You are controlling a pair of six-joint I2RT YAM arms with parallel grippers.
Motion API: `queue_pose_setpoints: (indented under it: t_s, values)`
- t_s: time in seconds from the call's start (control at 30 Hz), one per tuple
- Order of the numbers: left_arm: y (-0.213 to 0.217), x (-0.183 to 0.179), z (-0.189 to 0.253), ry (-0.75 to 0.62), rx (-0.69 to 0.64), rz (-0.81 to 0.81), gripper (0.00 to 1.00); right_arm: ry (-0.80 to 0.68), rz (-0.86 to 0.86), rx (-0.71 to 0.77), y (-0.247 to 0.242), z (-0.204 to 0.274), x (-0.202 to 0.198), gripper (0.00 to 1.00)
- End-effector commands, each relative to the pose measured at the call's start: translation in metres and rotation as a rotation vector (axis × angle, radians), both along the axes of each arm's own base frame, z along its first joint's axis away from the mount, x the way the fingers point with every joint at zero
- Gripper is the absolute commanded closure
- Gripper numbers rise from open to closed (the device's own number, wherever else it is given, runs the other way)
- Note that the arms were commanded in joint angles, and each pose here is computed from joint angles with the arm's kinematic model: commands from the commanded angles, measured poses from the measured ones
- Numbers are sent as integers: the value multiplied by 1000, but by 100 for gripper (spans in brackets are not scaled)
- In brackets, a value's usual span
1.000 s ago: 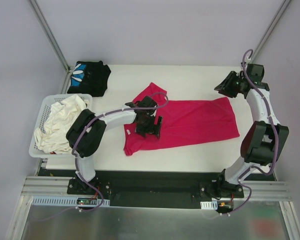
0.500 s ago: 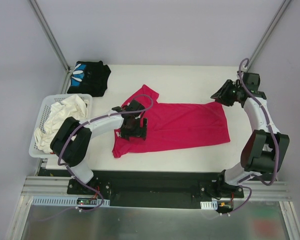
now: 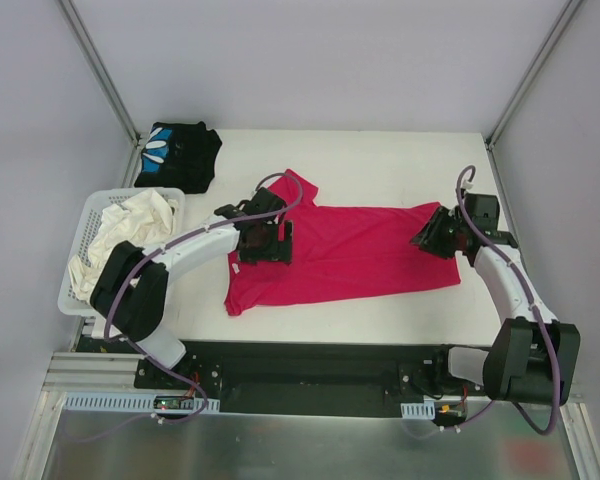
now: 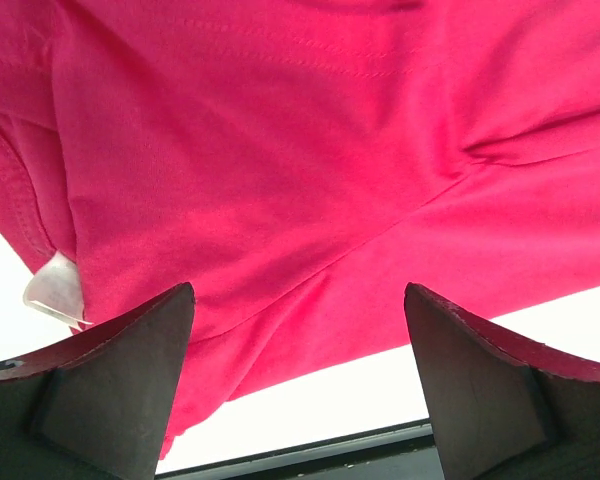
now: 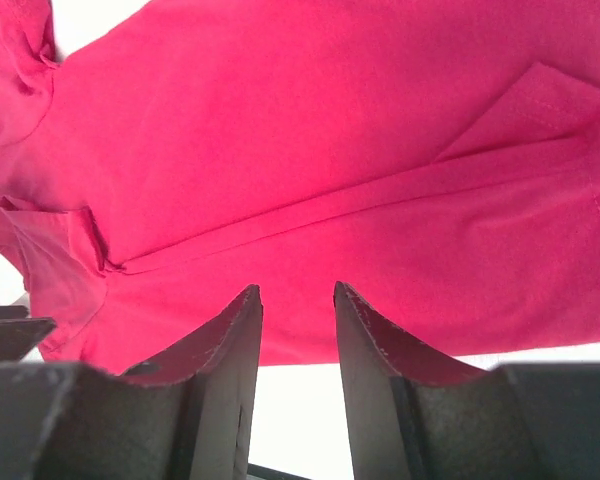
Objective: Fold and stack the t-shirts
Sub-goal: Grap the side of the flattened tshirt furthest away from the robot with both arms
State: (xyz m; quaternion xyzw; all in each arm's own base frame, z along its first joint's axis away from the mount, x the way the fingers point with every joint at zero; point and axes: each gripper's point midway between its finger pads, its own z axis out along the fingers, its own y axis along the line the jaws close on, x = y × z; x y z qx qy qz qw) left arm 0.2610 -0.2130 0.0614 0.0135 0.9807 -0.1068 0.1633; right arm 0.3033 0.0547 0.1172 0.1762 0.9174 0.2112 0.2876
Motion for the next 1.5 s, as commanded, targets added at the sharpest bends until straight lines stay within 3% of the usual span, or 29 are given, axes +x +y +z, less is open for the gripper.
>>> queue_pose_setpoints:
  t_s: [0.0,0.63,0.87,1.17,1.47]
  values:
    - [-8,18,50,-150,-52,-49,14,-33,-41,9,-2,-2,4,62]
    - [1,24,79,-295,-67,-71,15,144,-111,18,-6,-86,8,62]
    - [2,22,92,-334,-91,-73,15,162,-118,33,-4,-92,5,62]
    - [7,18,113,-398,-111,-86,15,231,-152,-17,-11,-100,-41,62]
    - [5,17,117,-409,-115,-114,15,232,-184,-104,-24,-78,-91,62]
